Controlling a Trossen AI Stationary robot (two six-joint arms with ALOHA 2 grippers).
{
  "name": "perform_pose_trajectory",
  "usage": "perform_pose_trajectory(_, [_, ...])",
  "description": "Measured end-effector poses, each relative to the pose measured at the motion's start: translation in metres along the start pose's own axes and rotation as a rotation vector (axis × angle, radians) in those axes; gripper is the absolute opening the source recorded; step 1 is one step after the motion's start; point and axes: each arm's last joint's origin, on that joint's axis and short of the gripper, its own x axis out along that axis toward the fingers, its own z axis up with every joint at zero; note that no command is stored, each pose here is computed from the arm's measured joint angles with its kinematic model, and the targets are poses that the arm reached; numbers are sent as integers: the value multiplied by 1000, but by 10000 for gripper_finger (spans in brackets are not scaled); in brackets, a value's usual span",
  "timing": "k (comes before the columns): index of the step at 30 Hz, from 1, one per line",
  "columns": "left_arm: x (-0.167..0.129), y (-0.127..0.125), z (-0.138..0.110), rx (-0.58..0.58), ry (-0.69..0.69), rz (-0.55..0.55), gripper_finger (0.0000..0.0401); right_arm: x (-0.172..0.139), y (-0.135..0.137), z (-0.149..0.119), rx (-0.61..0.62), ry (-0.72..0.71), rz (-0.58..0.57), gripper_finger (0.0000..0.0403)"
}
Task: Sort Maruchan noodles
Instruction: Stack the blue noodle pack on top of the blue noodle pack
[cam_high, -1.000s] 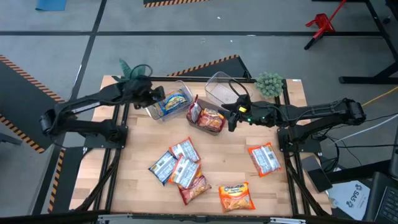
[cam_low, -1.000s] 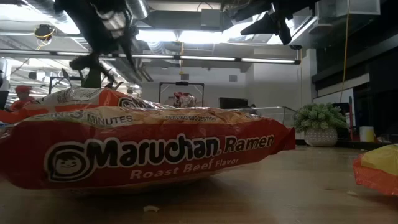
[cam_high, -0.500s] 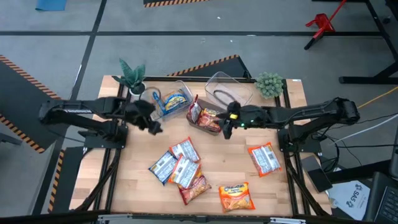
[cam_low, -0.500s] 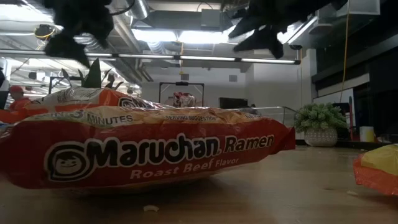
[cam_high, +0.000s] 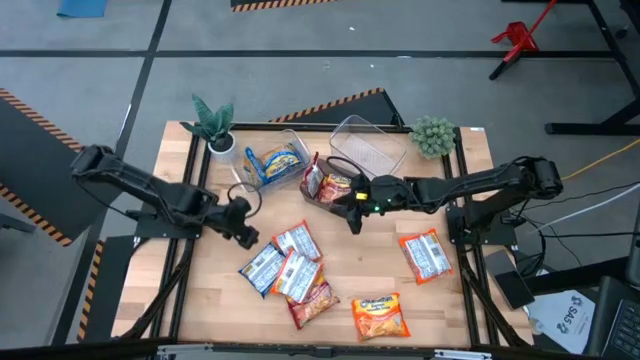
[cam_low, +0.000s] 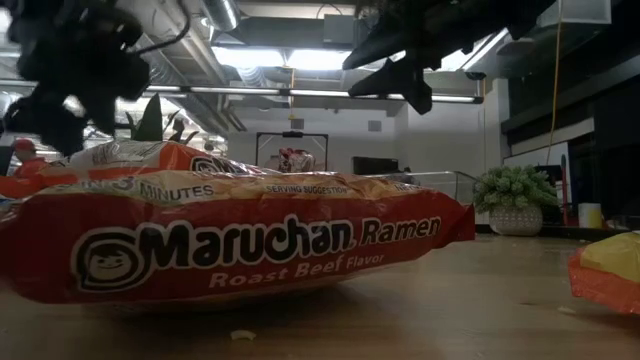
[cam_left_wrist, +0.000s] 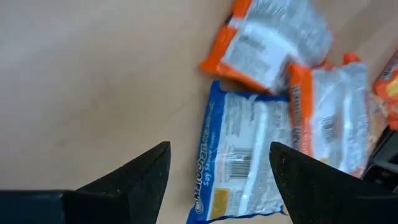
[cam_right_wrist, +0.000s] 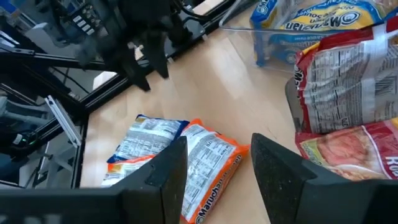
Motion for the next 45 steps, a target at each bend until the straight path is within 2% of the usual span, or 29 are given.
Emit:
perform_pose_trajectory(2, [12,8,-7,-24,8,-24,267,0,0,0,10,3,-1,163])
perform_pose_trajectory(6, [30,16,-17,-92,19,-143,267,0,0,0,22,12,13,163])
perform_pose_trajectory(12, [47,34,-32,-124,63,-134,267,0,0,-1,26,17,20,163])
perform_pose_trajectory(16, [55,29,-33,-140,51,-175,267,0,0,-1,42,18,19,163])
perform_pose_trajectory(22, [75,26,-38,-136,70,-159,267,0,0,-1,45,19,20,163])
perform_pose_trajectory(30, [91,14,-41,-150,84,-257,267,-1,14,-10,21,40,54,163])
perform_pose_trajectory(34, [96,14,-41,-154,92,-258,265,-2,20,-14,11,37,50,163])
perform_pose_trajectory(38, [103,12,-42,-161,91,-281,237,-2,22,-15,7,36,50,163])
perform_pose_trajectory(45, [113,8,-44,-167,96,-328,156,-2,22,-15,12,40,55,163])
